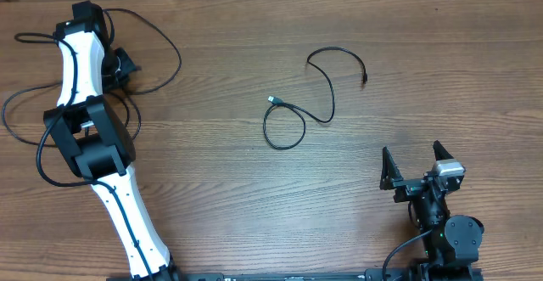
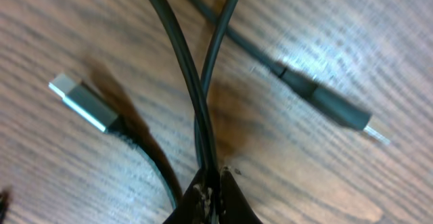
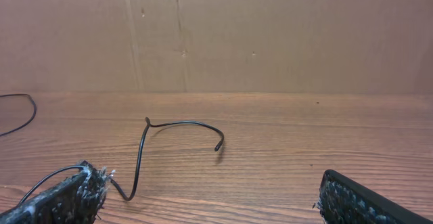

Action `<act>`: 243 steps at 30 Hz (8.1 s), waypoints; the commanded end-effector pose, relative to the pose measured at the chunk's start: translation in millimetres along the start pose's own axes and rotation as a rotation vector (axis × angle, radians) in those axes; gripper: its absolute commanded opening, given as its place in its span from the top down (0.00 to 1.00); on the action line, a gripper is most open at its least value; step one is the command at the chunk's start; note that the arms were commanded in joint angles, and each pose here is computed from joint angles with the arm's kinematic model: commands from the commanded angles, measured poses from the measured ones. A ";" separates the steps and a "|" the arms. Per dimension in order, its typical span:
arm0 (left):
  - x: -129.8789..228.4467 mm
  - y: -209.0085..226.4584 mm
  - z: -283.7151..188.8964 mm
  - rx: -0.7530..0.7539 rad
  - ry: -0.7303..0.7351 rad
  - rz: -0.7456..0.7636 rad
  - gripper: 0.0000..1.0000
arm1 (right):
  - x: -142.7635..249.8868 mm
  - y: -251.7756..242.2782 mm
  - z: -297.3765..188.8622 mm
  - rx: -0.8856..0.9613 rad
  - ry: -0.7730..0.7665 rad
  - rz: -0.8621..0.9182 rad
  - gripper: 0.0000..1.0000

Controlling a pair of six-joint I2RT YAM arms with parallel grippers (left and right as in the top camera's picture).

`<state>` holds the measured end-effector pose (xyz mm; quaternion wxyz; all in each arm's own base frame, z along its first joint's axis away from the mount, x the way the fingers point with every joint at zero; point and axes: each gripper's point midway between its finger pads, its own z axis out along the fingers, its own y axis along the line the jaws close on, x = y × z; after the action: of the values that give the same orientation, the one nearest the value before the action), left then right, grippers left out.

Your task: Untangle cables

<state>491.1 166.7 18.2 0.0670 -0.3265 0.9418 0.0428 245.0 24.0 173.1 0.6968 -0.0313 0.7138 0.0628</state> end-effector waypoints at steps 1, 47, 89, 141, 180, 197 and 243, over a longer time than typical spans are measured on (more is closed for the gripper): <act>-8.0 12.7 -39.7 -0.011 -0.053 -0.060 0.96 | 3.1 -1.5 0.5 0.007 0.003 -0.005 0.00; 155.8 -142.2 -240.8 0.545 0.178 0.406 0.00 | 3.1 -1.5 0.5 0.007 0.003 -0.005 0.00; 371.8 -354.0 -154.1 0.440 0.101 0.842 0.00 | 3.1 -1.5 0.5 0.007 0.003 -0.005 0.00; 371.6 -351.0 -153.0 0.427 0.105 0.841 0.00 | 3.1 -1.5 0.5 0.007 0.003 -0.005 0.00; 381.1 -371.2 -70.7 0.334 -0.095 0.810 0.38 | 3.1 -1.5 0.5 0.007 0.003 -0.005 0.00; 377.2 -350.1 -184.5 0.395 -0.050 0.758 0.96 | 3.1 -1.5 0.5 0.007 0.003 -0.005 0.00; 257.6 -198.3 -449.6 0.950 0.275 -0.250 0.96 | 3.1 -1.5 0.5 0.007 0.003 -0.005 0.00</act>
<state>354.5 -233.0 418.6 0.0429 -0.3377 0.8155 -0.4680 245.0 24.0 173.0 0.6967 -0.0312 0.7139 0.0629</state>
